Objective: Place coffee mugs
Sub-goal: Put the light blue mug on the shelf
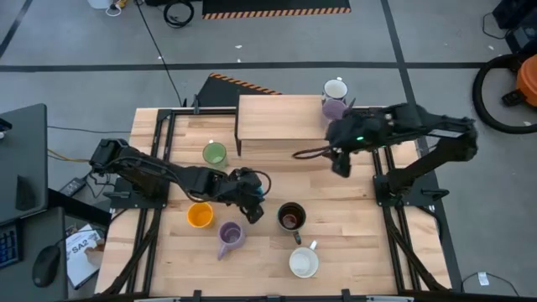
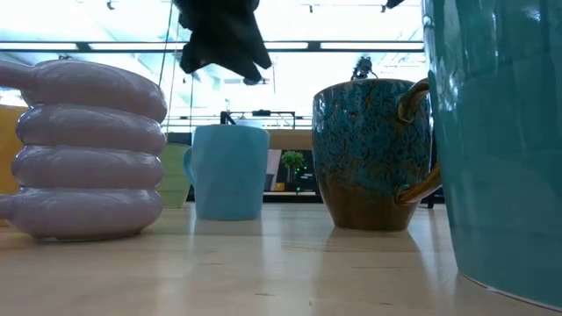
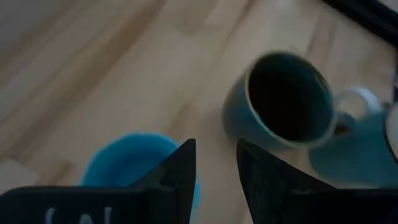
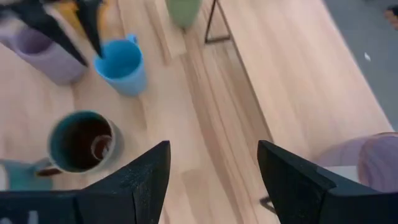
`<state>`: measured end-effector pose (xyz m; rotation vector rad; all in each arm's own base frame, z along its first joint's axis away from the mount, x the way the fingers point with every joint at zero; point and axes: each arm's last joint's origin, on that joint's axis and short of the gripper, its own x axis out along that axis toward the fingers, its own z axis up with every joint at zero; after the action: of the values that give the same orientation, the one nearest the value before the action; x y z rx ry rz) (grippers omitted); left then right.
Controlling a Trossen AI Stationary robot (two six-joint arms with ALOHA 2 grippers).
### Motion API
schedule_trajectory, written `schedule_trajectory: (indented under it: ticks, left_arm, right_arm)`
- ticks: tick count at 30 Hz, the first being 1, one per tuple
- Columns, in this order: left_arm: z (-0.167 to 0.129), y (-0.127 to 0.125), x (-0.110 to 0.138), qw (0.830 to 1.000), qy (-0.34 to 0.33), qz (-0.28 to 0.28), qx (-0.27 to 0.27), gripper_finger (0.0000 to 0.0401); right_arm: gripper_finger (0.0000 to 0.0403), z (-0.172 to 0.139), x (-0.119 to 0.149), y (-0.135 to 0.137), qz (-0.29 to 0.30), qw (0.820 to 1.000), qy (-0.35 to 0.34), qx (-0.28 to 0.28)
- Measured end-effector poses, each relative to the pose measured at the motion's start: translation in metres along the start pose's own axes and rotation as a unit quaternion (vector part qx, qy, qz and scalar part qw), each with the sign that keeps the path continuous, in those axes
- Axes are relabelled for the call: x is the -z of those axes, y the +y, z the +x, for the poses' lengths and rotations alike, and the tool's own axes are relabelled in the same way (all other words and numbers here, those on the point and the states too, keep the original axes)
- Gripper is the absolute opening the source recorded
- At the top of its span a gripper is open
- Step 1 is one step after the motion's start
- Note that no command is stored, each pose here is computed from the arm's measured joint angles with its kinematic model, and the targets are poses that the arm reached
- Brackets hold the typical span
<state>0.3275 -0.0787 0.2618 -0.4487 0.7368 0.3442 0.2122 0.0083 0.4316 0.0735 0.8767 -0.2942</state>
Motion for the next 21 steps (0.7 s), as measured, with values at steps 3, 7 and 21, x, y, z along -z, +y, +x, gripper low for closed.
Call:
schedule_trajectory:
  ticks: [3,7,21]
  left_arm:
    - [0.012,0.0,0.006,1.0,0.006,-0.014,-0.02,0.0121]
    - [0.023,-0.003,0.008,0.999,0.002,-0.031,-0.019,0.0121]
    - [0.016,-0.014,0.006,0.996,-0.009,0.012,-0.093,0.0121]
  right_arm:
    - [0.0246,-0.019,0.005,-0.003,0.008,0.999,-0.039,-0.01]
    - [0.0246,-0.036,0.011,-0.005,0.011,0.997,-0.072,-0.014]
    - [0.0246,-0.04,0.016,0.01,-0.015,0.997,-0.076,-0.027]
